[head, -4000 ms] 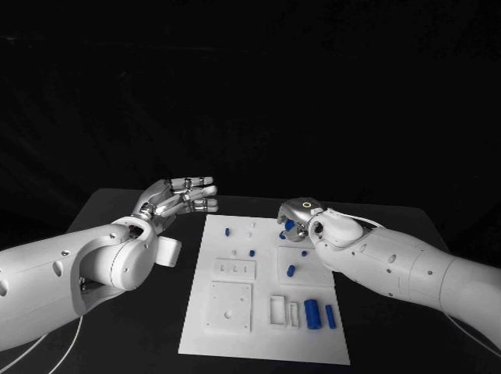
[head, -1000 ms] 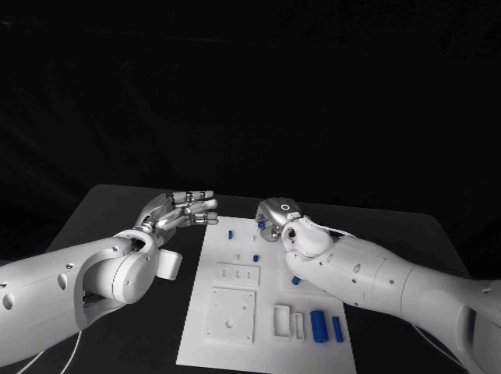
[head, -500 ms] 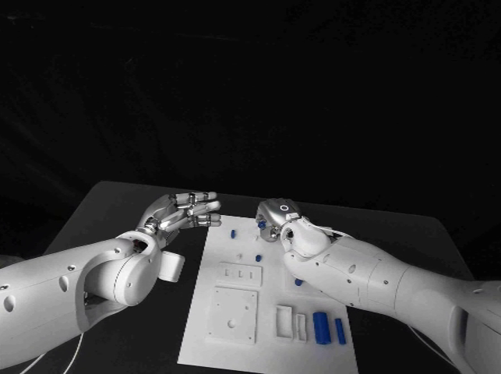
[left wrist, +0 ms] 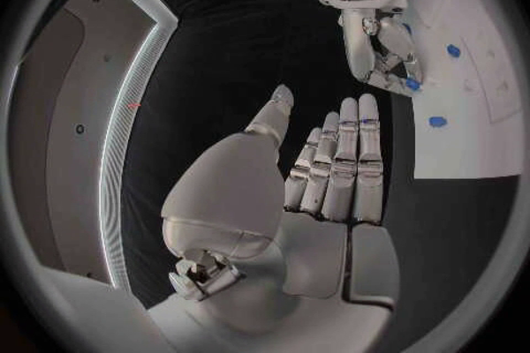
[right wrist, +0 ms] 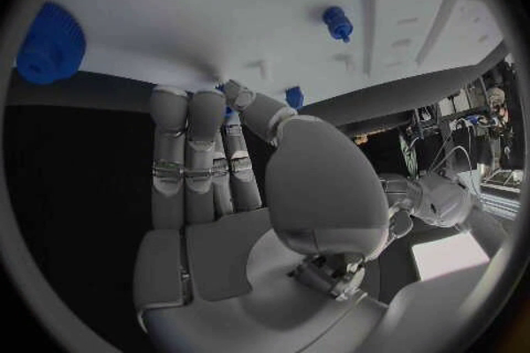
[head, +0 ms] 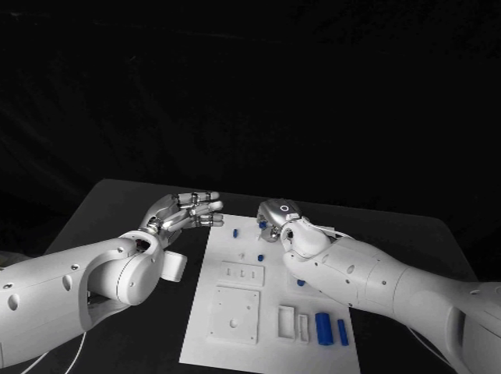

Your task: Assemble the parts on the task board

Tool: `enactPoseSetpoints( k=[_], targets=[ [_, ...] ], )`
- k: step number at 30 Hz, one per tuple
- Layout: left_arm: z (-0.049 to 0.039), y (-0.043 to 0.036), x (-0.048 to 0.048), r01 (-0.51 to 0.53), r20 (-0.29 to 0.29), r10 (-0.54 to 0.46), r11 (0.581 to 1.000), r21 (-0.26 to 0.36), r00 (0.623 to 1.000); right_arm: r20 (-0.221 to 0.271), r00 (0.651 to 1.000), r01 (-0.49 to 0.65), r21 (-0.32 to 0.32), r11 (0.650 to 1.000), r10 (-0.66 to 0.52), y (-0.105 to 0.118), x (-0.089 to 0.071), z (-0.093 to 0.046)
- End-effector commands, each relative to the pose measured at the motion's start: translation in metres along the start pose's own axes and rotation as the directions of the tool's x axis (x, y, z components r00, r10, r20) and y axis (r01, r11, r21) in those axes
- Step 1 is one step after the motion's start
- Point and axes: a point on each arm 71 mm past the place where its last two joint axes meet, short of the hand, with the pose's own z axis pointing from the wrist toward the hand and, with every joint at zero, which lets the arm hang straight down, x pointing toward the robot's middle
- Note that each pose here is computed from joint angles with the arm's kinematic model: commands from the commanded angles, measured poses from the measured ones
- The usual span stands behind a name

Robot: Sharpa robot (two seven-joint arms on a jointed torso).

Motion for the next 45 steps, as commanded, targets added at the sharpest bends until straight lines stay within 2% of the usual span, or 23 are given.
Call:
enactPoseSetpoints(
  k=[1,18,22,27,32,35,41,45],
  targets=[
    [0.0011,-0.0021,0.003,0.0,-0.013,0.001,1.0,0.011,1.0,-0.019,1.0,0.016,-0.008,1.0,-0.016,0.002,0.002,0.0],
    [0.0022,-0.0021,0.0042,-0.001,-0.013,0.001,1.0,0.009,1.0,-0.067,0.998,0.018,0.013,1.0,-0.017,-0.003,0.009,0.002],
    [0.0022,-0.002,0.0028,-0.003,-0.008,0.003,1.0,0.008,1.0,-0.06,0.998,-0.011,0.018,1.0,0.012,-0.005,0.008,0.001],
    [0.0016,-0.0016,-0.002,-0.009,0.006,0.009,1.0,0.005,1.0,-0.028,0.998,-0.057,0.014,0.998,0.057,-0.006,0.002,-0.002],
    [0.0011,-0.0019,-0.0063,-0.013,0.017,0.013,1.0,0.006,1.0,0.004,0.997,-0.081,0.012,0.997,0.081,-0.012,-0.011,-0.005],
    [0.0004,-0.0026,-0.0091,-0.015,0.022,0.015,1.0,0.007,1.0,0.032,0.994,-0.101,0.02,0.995,0.1,-0.022,-0.025,-0.007],
    [-0.0017,-0.0043,-0.0134,-0.017,0.028,0.016,1.0,0.012,0.999,0.085,0.986,-0.146,0.054,0.988,0.141,-0.053,-0.058,-0.012],
    [-0.003,-0.0051,-0.0144,-0.016,0.026,0.015,1.0,0.014,1.0,0.082,0.984,-0.164,0.07,0.984,0.158,-0.076,-0.073,-0.018]
  ],
)
